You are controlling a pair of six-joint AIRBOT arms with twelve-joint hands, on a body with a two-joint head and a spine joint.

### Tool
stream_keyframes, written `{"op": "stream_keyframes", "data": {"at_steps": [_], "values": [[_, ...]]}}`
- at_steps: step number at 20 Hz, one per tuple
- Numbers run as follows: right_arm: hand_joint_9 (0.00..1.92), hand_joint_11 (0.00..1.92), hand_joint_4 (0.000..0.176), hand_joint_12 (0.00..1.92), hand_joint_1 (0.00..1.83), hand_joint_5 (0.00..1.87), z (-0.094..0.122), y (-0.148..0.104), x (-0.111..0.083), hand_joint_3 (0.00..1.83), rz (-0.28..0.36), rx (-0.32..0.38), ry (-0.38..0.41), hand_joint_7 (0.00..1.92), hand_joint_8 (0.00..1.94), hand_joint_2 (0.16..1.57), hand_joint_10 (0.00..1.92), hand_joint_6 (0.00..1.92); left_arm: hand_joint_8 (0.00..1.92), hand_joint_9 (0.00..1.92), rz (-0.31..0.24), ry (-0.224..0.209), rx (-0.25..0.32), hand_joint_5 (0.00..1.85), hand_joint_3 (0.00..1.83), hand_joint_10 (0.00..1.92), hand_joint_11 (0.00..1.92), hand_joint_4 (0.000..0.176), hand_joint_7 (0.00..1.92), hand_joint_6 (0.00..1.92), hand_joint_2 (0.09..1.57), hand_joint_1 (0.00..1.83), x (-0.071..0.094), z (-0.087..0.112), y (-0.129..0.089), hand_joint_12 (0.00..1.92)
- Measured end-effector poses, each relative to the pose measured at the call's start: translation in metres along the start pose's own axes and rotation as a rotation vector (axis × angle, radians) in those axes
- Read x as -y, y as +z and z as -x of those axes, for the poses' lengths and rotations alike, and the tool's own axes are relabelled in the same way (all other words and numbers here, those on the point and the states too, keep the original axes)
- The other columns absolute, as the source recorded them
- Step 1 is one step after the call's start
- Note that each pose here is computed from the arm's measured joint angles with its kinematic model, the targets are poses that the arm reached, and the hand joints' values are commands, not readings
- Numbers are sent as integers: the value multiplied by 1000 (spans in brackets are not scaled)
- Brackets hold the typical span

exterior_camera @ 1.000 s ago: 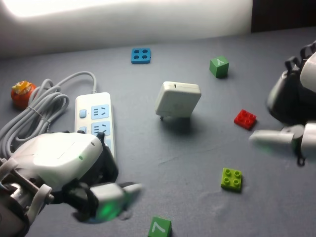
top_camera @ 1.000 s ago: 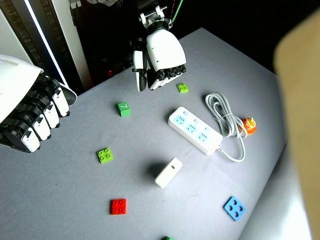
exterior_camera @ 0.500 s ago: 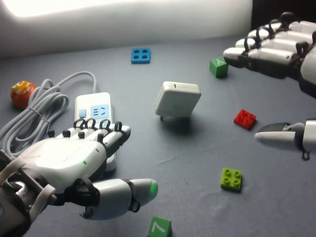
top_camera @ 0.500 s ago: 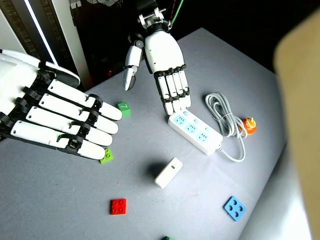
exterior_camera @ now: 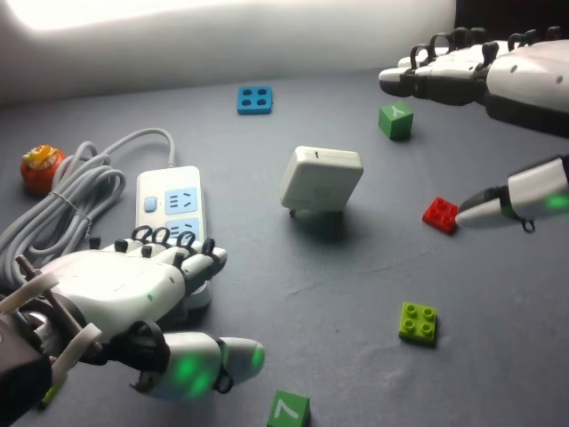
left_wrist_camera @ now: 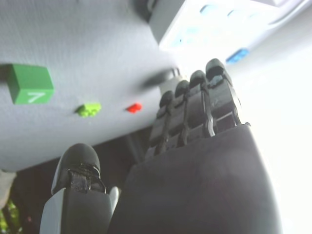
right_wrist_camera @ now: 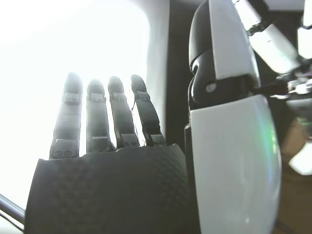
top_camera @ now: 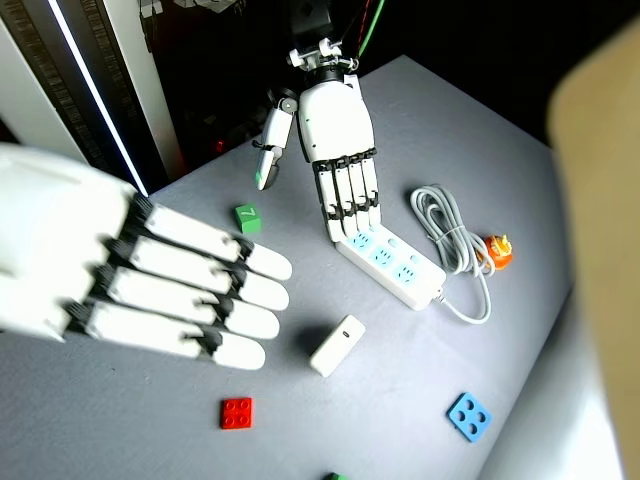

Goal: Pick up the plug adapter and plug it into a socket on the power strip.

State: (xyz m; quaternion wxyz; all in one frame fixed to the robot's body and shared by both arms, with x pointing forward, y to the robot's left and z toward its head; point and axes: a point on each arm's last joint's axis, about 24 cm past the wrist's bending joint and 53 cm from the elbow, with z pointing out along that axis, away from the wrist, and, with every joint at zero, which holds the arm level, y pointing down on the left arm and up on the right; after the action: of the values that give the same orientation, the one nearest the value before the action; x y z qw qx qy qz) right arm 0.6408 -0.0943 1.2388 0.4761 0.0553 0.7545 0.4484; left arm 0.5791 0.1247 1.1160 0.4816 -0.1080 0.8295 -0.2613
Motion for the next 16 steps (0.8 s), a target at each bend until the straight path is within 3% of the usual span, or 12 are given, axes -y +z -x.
{"op": "stream_keyframes", "data": {"at_steps": [5, 7, 10, 13, 14, 16], "values": [[0, 32, 0, 17, 1208, 26, 14, 39, 13, 6, -16, -17, 112, 0, 0, 980, 0, 1, 5, 55, 31, -3, -14, 0, 2, 9, 15, 0, 48, 0, 1167, 0, -8, -2, 1, 98], [0, 35, 0, 21, 1208, 32, 6, 56, 14, 10, -17, -54, 150, 0, 0, 995, 0, 3, 0, 32, 50, -4, -25, 0, 0, 0, 6, 0, 25, 0, 1156, 0, -12, -5, 1, 100], [0, 52, 0, 35, 1246, 43, -3, 82, 22, 7, -45, -111, 279, 4, 1, 995, 0, 4, 1, 26, 59, 2, -15, 0, 1, 0, 0, 0, 27, 0, 1163, 0, -15, -3, 2, 92], [8, 82, 0, 57, 1258, 54, 0, 98, 28, 9, -58, -108, 282, 17, 5, 1005, 3, 6, 1, 21, 68, 1, -10, 0, 1, 0, 0, 0, 20, 0, 1165, 0, -17, -2, 6, 73], [31, 16, 0, 290, 1254, 74, 0, 103, 30, 0, -63, -113, 282, 40, 0, 1010, 0, 0, 3, 32, 65, 3, -10, 0, 0, 5, 0, 0, 26, 0, 1163, 0, -16, -3, 8, 74], [58, 0, 0, 420, 1221, 105, -5, 116, 29, 0, -66, -128, 282, 63, 3, 1011, 5, 5, 8, 45, 57, -12, -15, 0, 0, 9, 4, 0, 38, 0, 1158, 0, -15, -8, 10, 79]]}}
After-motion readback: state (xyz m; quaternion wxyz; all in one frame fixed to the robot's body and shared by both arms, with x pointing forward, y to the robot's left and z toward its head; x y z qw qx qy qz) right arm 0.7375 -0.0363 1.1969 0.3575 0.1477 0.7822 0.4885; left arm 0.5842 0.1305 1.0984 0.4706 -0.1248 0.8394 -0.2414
